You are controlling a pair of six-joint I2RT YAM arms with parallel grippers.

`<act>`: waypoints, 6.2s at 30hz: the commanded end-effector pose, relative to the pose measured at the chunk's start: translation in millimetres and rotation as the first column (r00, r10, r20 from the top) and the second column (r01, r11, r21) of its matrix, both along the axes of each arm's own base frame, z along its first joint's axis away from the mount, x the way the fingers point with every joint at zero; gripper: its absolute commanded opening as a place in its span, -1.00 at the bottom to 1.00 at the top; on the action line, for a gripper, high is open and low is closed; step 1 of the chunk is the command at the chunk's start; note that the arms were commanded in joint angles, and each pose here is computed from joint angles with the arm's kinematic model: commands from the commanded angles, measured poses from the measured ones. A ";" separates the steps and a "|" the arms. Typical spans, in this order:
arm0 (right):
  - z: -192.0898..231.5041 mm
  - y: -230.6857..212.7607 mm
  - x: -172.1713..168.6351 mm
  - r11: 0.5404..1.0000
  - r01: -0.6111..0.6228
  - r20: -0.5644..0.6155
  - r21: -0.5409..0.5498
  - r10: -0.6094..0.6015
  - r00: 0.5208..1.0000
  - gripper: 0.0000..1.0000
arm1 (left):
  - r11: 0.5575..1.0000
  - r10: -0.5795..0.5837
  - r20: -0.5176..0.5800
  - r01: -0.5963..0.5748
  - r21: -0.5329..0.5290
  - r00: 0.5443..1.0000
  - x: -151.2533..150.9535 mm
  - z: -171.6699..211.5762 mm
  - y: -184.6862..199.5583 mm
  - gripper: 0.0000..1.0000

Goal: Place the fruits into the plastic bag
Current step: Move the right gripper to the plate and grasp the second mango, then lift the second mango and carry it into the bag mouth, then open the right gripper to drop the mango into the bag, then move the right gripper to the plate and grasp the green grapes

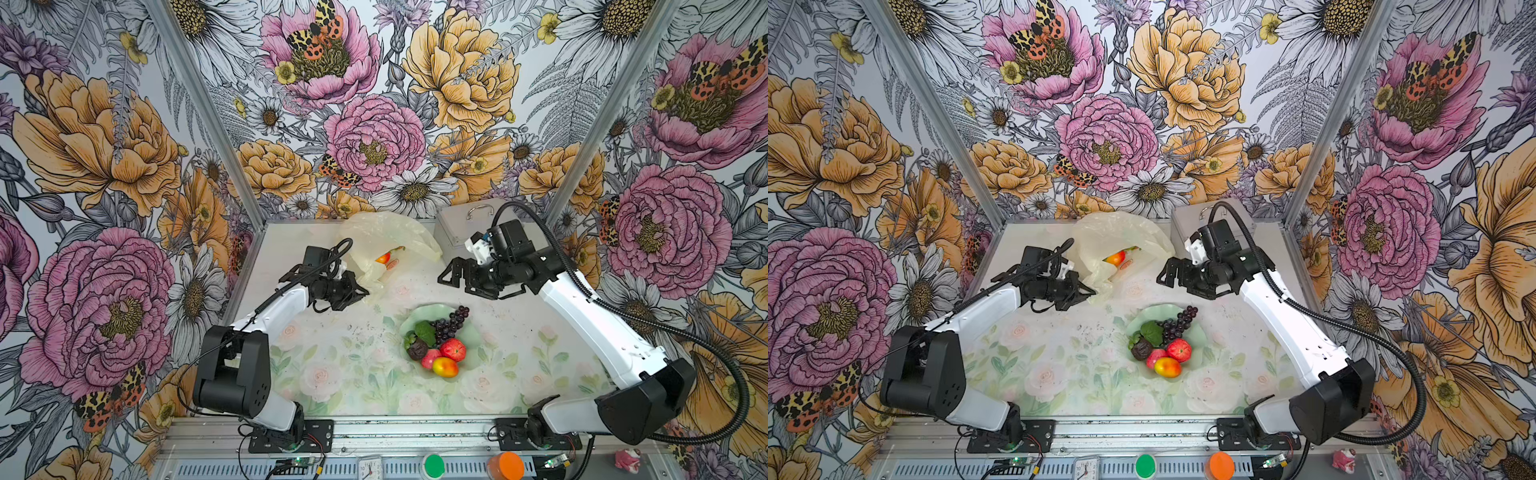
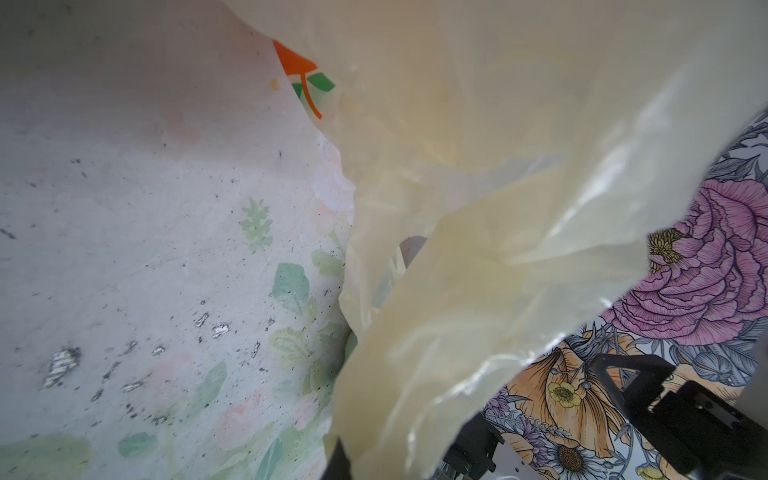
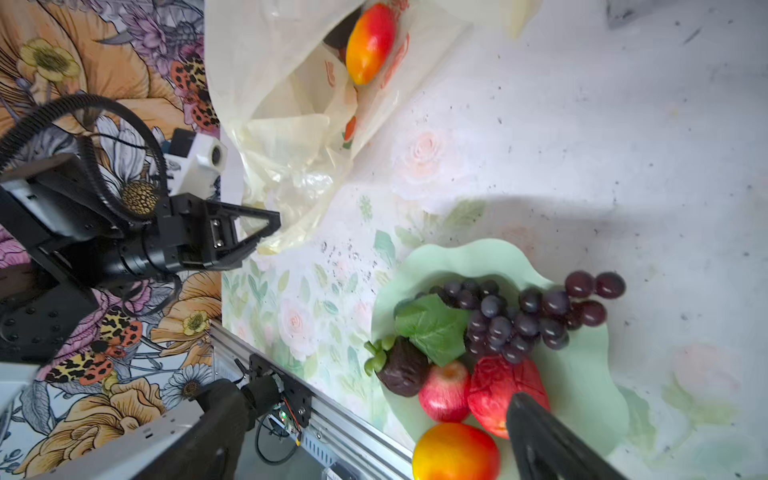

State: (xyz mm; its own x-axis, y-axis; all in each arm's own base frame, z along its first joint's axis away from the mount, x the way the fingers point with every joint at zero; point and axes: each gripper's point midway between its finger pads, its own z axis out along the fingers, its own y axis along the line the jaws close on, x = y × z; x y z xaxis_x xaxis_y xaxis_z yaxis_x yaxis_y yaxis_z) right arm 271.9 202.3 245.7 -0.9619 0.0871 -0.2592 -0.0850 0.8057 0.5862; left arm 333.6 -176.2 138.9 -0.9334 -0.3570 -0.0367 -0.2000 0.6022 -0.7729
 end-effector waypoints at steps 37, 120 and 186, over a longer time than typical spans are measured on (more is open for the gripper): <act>-147.8 23.5 -135.0 0.672 -0.465 -0.417 -0.576 0.247 0.875 0.85 | 1.000 0.009 0.037 -0.008 -0.018 0.999 -5.9 0.4 4.9 -1.00; -44.8 182.3 212.4 0.877 -0.032 -0.002 0.479 0.038 0.999 0.59 | 0.999 0.034 -0.008 -0.034 0.024 0.999 9.7 -2.9 -34.9 -1.00; -163.6 96.4 -68.7 0.727 -0.589 -0.348 -0.352 0.483 0.803 0.43 | 1.000 0.019 0.002 -0.019 -0.017 1.000 4.6 -7.4 -20.0 -1.00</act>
State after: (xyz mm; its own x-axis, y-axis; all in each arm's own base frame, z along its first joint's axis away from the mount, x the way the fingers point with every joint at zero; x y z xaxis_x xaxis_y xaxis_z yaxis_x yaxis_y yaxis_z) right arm 198.5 294.9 83.8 -0.8427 -0.5316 0.0853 -0.4933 0.8258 0.2735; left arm 333.4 -195.0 123.4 -0.9210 -0.3896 -0.0069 -0.2469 0.5972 -0.7631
